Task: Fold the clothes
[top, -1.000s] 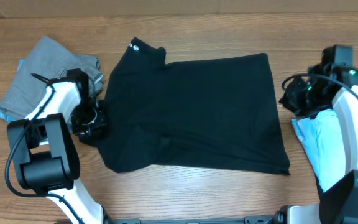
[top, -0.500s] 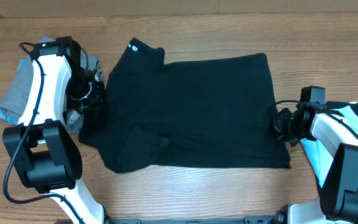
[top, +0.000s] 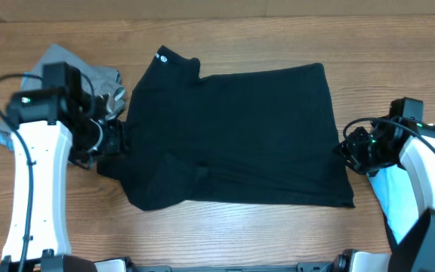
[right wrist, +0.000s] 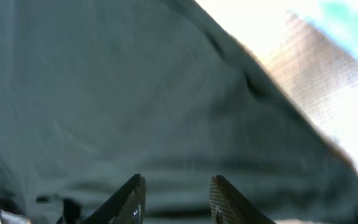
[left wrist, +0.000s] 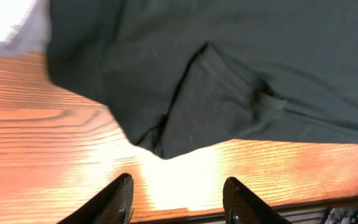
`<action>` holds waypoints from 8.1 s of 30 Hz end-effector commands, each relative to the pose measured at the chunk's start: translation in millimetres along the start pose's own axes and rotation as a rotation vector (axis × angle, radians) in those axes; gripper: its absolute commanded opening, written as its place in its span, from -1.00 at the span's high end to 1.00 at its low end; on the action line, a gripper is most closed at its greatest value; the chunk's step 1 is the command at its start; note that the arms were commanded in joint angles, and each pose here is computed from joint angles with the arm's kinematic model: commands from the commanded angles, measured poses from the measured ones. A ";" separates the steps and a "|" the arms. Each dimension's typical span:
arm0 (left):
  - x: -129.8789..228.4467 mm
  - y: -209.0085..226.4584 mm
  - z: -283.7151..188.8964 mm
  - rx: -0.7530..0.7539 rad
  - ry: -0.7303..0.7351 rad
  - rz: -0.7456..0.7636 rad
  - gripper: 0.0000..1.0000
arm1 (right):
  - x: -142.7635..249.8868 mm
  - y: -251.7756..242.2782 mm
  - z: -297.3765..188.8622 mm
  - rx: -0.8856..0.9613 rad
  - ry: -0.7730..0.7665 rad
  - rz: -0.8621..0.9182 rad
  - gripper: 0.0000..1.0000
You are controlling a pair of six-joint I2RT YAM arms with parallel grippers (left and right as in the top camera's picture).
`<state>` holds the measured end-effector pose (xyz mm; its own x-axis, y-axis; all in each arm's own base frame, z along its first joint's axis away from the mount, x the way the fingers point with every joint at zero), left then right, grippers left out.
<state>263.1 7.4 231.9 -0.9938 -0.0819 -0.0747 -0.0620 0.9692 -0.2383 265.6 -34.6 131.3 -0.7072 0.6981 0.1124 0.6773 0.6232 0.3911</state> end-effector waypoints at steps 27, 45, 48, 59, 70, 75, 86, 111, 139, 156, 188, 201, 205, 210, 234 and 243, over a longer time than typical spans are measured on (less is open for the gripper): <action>-13.6 -14.9 175.6 0.077 -0.086 0.255 0.03 | 9.6 -8.6 -2.3 0.042 0.018 -0.012 0.24; -7.3 -27.4 191.2 0.237 -0.012 0.262 0.62 | 10.2 -9.0 -2.4 0.044 0.021 -0.011 0.24; -12.5 -27.1 183.0 0.208 0.000 0.265 0.81 | 10.2 -9.0 -2.4 0.044 0.021 -0.010 0.23; -31.7 -17.3 110.4 -0.043 0.081 0.244 0.92 | 2.7 -37.9 -9.1 0.218 -0.048 0.119 0.00; -24.3 -22.2 66.8 -0.084 0.035 0.254 0.91 | 29.1 -75.4 24.6 0.251 0.044 0.226 0.08; -21.0 -21.8 66.4 -0.084 0.051 0.251 0.90 | 43.0 -82.3 43.0 0.203 0.090 0.237 0.28; -12.7 -20.6 65.6 -0.087 0.095 0.243 0.91 | 32.8 -71.8 32.5 0.184 0.069 0.206 0.92; 2.9 -17.2 62.3 -0.110 0.173 0.176 0.90 | 55.9 -87.8 53.7 0.178 0.134 0.259 0.52; 20.2 -6.6 49.9 -0.221 0.226 0.071 0.81 | -11.9 -6.2 -28.9 -0.003 -0.051 -0.009 0.92; -53.4 -6.6 55.9 -0.271 -0.152 0.236 0.61 | -41.1 40.5 9.6 -0.052 -0.178 -0.018 0.92; -77.3 -14.1 161.6 -0.020 0.014 0.375 -0.10 | -54.1 44.9 22.0 -0.072 -0.200 -0.008 0.90; -70.4 -12.4 184.9 0.028 0.093 0.350 0.85 | -50.6 51.1 30.3 -0.060 -0.212 -0.041 0.90; -72.5 -10.8 181.0 0.027 0.092 0.342 0.92 | -50.4 47.9 30.6 -0.036 -0.216 -0.034 0.90; -79.8 -0.6 166.3 0.003 0.078 0.314 0.92 | -47.5 43.8 31.3 -0.013 -0.203 -0.017 0.90; -101.0 19.2 129.6 -0.014 -0.013 0.236 0.92 | -61.7 30.2 40.8 0.022 -0.180 -0.023 -0.14; -106.1 16.3 117.4 -0.015 -0.021 0.236 0.92 | -44.4 -19.7 32.0 0.130 -0.048 0.094 -0.09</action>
<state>368.5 1.9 100.1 -0.9854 0.1480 -0.0836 0.1635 0.9600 -0.2275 294.4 -66.1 84.9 -0.5953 0.7952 0.1152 0.7920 0.5567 0.2506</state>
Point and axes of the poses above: each gripper's point midway between its finger pads, its own z axis out along the fingers, its own y axis along the line the jaws close on, x = y × z, the point moved 6 cm from there along -z, back along the fingers, and after that the axes turned 4 degrees about z, right-handed, at the moved point
